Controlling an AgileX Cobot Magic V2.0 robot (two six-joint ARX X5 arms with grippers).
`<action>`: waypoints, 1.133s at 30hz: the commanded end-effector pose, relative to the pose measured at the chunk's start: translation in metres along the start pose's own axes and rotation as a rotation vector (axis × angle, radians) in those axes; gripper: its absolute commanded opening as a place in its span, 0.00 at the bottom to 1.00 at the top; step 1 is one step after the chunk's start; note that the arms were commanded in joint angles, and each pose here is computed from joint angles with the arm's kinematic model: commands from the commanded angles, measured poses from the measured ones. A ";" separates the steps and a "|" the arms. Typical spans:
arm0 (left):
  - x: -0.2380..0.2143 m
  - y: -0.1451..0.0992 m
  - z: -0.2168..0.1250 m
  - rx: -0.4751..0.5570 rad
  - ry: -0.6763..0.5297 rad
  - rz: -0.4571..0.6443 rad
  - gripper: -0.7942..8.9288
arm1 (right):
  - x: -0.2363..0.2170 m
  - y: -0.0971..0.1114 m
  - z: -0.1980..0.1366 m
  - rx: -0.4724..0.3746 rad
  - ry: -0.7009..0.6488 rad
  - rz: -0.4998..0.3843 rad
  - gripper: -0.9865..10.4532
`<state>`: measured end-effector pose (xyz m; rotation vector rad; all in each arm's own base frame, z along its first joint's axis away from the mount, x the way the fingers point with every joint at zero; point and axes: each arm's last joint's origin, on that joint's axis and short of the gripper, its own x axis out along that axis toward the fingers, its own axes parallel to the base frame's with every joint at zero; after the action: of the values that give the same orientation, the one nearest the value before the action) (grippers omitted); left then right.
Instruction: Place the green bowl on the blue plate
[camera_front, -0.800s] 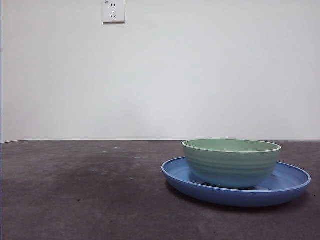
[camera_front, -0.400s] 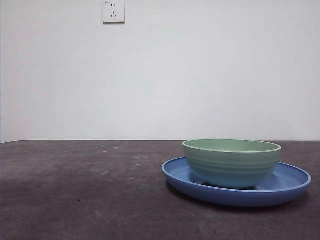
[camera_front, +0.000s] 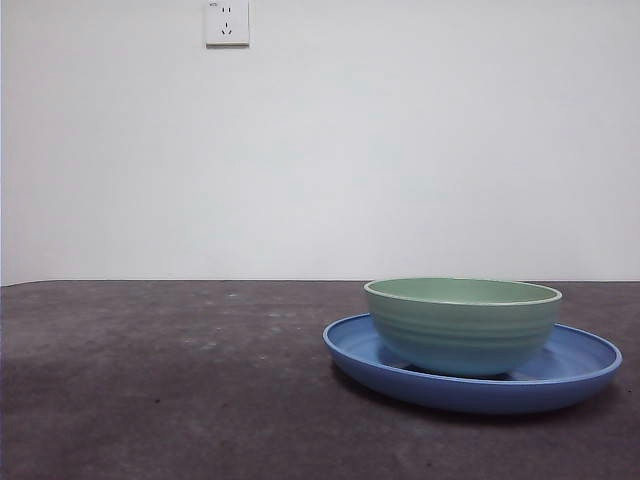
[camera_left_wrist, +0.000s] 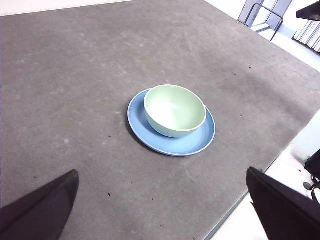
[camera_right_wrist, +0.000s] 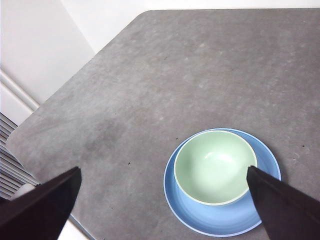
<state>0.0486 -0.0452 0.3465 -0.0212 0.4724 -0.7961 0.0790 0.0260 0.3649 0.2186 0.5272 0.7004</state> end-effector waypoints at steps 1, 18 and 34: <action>-0.001 -0.001 0.004 0.010 -0.018 -0.007 0.70 | -0.002 0.002 0.004 0.029 -0.010 0.001 0.65; -0.001 -0.001 0.004 0.010 -0.018 -0.008 0.70 | 0.079 -0.067 0.013 0.223 0.345 -0.156 0.65; -0.001 -0.001 0.004 0.002 -0.018 -0.008 0.70 | 0.164 -0.163 -0.010 0.361 0.561 -0.193 0.51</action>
<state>0.0487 -0.0452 0.3466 -0.0224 0.4712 -0.7961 0.2632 0.0125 0.2362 0.3266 1.2015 0.4481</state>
